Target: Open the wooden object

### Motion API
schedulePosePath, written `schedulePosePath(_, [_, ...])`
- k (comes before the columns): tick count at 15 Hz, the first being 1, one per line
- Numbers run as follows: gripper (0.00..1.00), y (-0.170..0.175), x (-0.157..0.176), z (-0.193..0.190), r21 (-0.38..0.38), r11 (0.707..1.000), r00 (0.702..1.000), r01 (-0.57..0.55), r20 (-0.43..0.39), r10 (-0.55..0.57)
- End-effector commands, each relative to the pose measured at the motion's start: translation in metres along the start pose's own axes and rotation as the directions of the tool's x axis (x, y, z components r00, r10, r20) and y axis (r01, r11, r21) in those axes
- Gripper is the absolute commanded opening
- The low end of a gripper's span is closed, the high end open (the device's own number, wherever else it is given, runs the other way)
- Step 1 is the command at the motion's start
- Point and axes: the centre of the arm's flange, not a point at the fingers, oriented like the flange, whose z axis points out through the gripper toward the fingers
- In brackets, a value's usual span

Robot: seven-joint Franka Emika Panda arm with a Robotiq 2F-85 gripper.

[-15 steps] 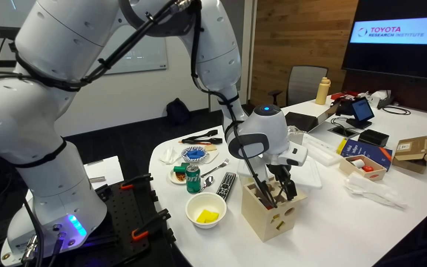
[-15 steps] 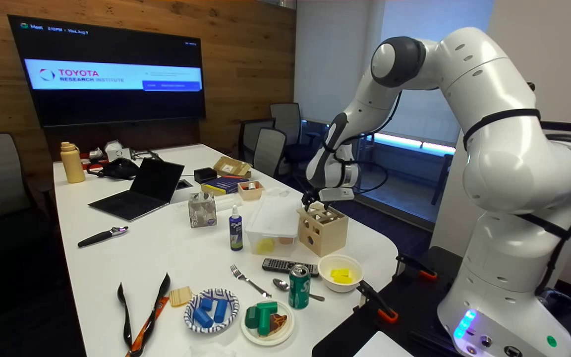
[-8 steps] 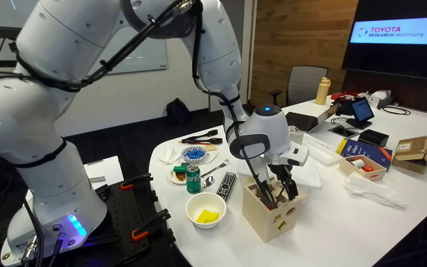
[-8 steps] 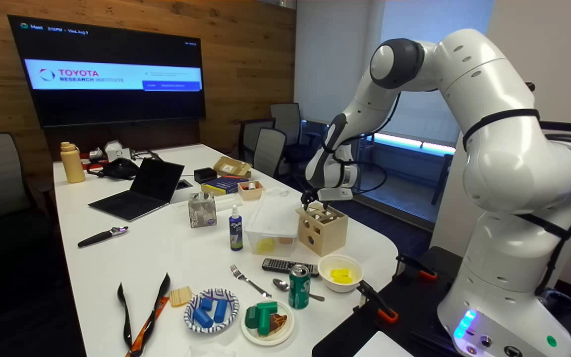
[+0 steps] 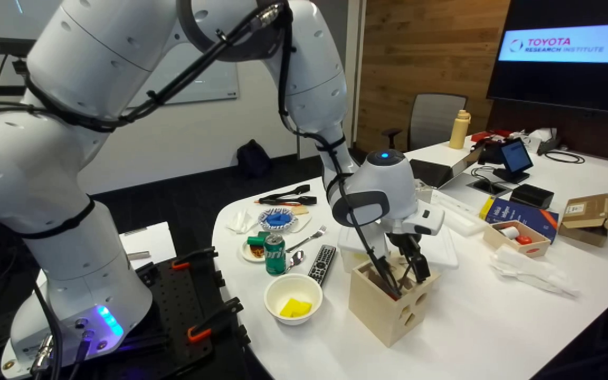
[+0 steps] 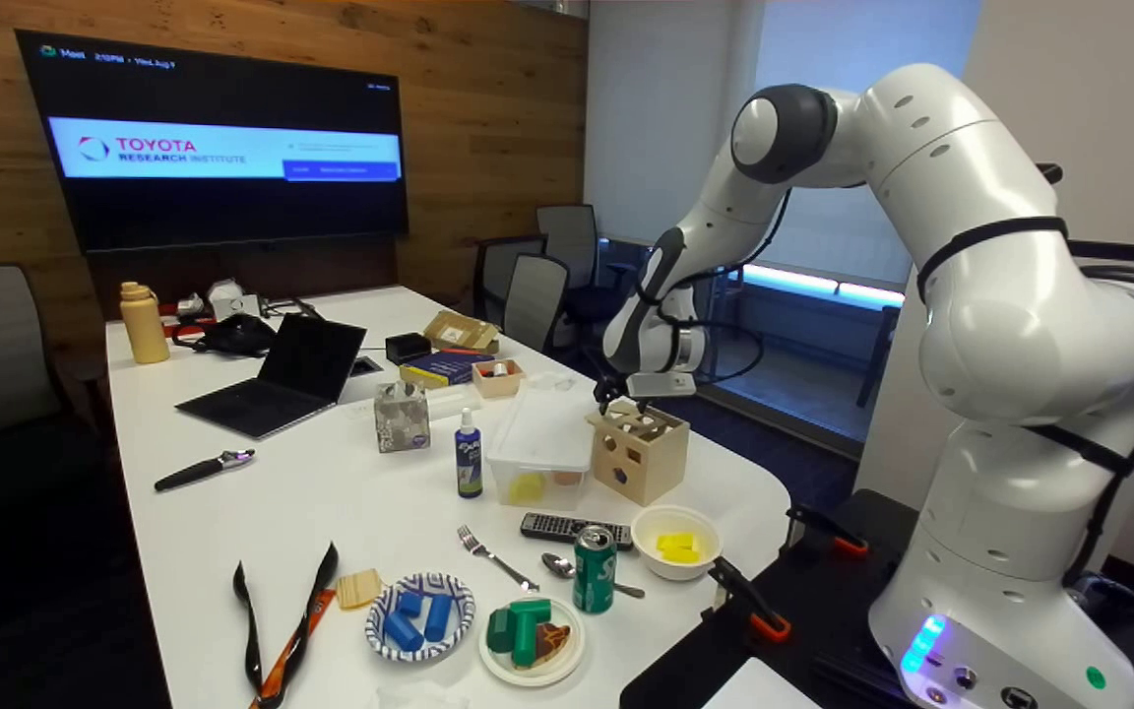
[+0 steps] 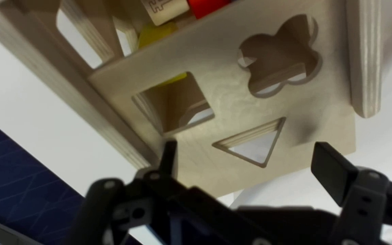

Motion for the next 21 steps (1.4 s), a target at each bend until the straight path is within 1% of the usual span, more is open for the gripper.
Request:
schedulePosePath(1, [1.00, -0.003, 0.005, 0.001, 0.012, 1.000, 1.000, -0.025, -0.016, 0.025])
schedulePosePath(4, [1.00, -0.007, 0.000, -0.017, 0.020, 0.999, 1.000, -0.027, -0.008, 0.027])
schedulePosePath(7, [1.00, -0.021, -0.001, -0.051, 0.038, 0.999, 0.999, -0.003, -0.035, 0.004])
schedulePosePath(9, [1.00, -0.034, -0.001, -0.085, 0.046, 0.999, 0.997, 0.021, -0.077, -0.018])
schedulePosePath(11, [1.00, -0.048, -0.003, -0.122, 0.045, 0.998, 0.995, 0.031, -0.098, -0.027])
schedulePosePath(13, [1.00, -0.058, -0.008, -0.157, 0.038, 0.999, 0.996, 0.031, -0.081, -0.028])
schedulePosePath(16, [1.00, -0.072, -0.025, -0.202, 0.023, 0.999, 0.999, 0.036, -0.006, -0.036])
schedulePosePath(19, [1.00, -0.080, -0.045, -0.232, 0.024, 0.998, 0.995, 0.061, 0.073, -0.063])
schedulePosePath(21, [1.00, -0.086, -0.057, -0.244, 0.023, 0.996, 0.990, 0.084, 0.113, -0.086])
